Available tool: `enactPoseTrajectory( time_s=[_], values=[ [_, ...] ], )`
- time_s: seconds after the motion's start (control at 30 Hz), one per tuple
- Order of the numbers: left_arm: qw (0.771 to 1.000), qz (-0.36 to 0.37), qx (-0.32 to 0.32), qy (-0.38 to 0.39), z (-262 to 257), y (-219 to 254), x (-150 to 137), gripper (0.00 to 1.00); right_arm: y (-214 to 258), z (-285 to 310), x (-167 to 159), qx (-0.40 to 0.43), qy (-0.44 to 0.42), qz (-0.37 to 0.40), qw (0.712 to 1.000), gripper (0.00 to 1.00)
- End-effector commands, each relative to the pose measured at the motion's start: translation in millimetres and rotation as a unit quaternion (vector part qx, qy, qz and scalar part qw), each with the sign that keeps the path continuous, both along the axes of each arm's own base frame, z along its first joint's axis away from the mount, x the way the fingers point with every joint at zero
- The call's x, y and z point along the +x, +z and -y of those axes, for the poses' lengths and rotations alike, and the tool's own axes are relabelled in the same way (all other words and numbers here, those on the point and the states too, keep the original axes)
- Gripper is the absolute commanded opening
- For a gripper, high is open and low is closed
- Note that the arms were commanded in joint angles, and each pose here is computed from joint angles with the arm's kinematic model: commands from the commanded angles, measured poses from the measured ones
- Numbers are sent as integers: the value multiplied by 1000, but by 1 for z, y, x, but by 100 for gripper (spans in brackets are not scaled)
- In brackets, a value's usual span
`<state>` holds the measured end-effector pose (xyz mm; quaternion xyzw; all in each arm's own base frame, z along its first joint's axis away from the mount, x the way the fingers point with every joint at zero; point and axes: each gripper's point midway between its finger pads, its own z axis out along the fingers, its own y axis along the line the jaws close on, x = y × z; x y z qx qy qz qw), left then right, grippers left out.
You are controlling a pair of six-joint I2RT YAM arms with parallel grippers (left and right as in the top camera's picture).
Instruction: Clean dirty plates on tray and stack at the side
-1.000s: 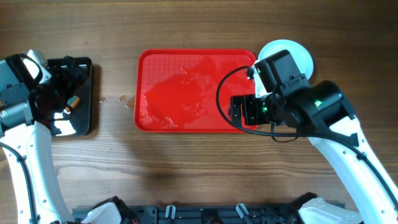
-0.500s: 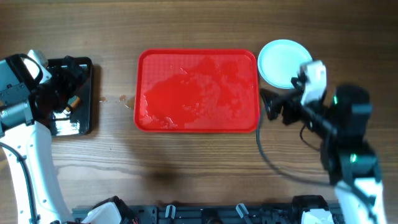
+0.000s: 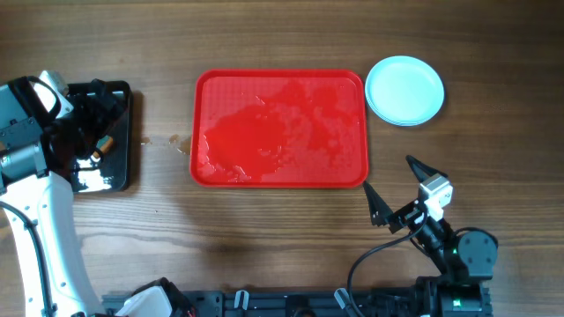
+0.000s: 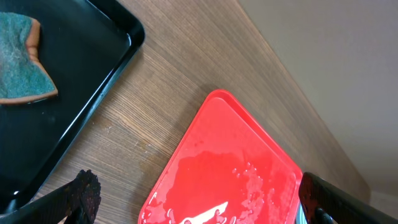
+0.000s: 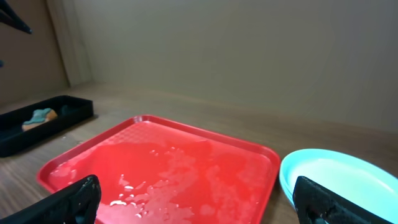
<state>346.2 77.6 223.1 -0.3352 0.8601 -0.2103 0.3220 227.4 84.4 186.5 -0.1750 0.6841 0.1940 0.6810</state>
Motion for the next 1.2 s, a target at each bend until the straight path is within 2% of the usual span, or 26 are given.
enactPoseTrajectory(
  time_s=[0.0, 0.13, 0.37, 1.17],
  values=[
    [1000, 1, -4, -5, 3, -1, 1, 100, 4, 10, 1, 13, -32, 26, 999, 100],
    [1000, 1, -4, -6, 3, -1, 1, 100, 9, 27, 8, 49, -83, 21, 995, 100],
    [1000, 1, -4, -6, 3, -1, 1, 100, -6, 47, 15, 47, -147, -8, 988, 100],
    [1000, 1, -4, -6, 3, -1, 1, 100, -6, 48, 15, 45, -148, -8, 988, 100]
  ],
)
